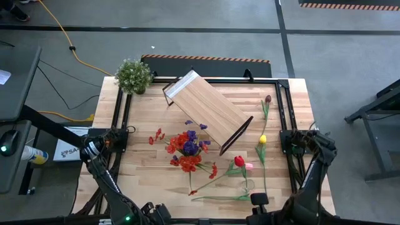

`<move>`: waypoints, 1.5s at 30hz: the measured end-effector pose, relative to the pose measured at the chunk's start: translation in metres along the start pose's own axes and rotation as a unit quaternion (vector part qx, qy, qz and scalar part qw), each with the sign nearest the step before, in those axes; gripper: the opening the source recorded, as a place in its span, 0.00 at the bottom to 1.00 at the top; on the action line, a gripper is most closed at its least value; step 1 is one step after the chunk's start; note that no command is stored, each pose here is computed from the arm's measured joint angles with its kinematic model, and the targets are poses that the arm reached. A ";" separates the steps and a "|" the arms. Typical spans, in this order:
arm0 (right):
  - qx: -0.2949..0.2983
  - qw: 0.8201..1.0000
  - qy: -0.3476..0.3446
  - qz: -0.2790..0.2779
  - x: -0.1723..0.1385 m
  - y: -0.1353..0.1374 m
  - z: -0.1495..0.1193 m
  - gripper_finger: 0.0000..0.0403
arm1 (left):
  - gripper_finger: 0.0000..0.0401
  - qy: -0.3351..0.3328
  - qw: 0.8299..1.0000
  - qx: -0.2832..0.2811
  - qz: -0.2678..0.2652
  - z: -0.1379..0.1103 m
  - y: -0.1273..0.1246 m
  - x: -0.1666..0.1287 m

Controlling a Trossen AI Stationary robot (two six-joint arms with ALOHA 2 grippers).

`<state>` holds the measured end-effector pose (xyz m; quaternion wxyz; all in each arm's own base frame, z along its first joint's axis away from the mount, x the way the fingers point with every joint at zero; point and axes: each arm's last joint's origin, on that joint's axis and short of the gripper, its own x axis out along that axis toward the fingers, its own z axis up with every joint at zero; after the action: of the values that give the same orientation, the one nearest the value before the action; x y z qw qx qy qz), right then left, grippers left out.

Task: Pick and place flowers into a vace then onto a shelf
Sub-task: Put the orange tulip into the right transparent vase

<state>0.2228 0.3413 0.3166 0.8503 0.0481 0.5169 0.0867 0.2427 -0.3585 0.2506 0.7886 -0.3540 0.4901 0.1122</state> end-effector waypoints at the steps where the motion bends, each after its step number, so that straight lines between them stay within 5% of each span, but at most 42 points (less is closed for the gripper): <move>1: -0.001 1.000 0.003 -0.005 0.005 0.000 0.000 0.34 | 0.36 0.000 1.000 0.000 0.002 0.000 0.000 0.000; 18: 0.092 0.993 0.029 -0.075 0.068 -0.018 0.018 0.34 | 0.36 0.002 0.995 0.044 0.088 0.000 0.018 -0.002; 33: 0.214 0.972 0.039 -0.087 0.098 -0.020 0.019 0.34 | 0.36 0.016 0.986 0.106 0.124 -0.003 0.025 -0.005; 45: 0.244 0.965 0.001 -0.098 0.104 -0.009 0.010 0.34 | 0.36 0.017 0.981 0.130 0.141 -0.002 0.029 -0.006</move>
<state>0.2792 0.3528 0.2293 0.8164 0.2035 0.5256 -0.1258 0.2236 -0.3383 0.2420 0.7959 -0.1774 0.5586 0.1518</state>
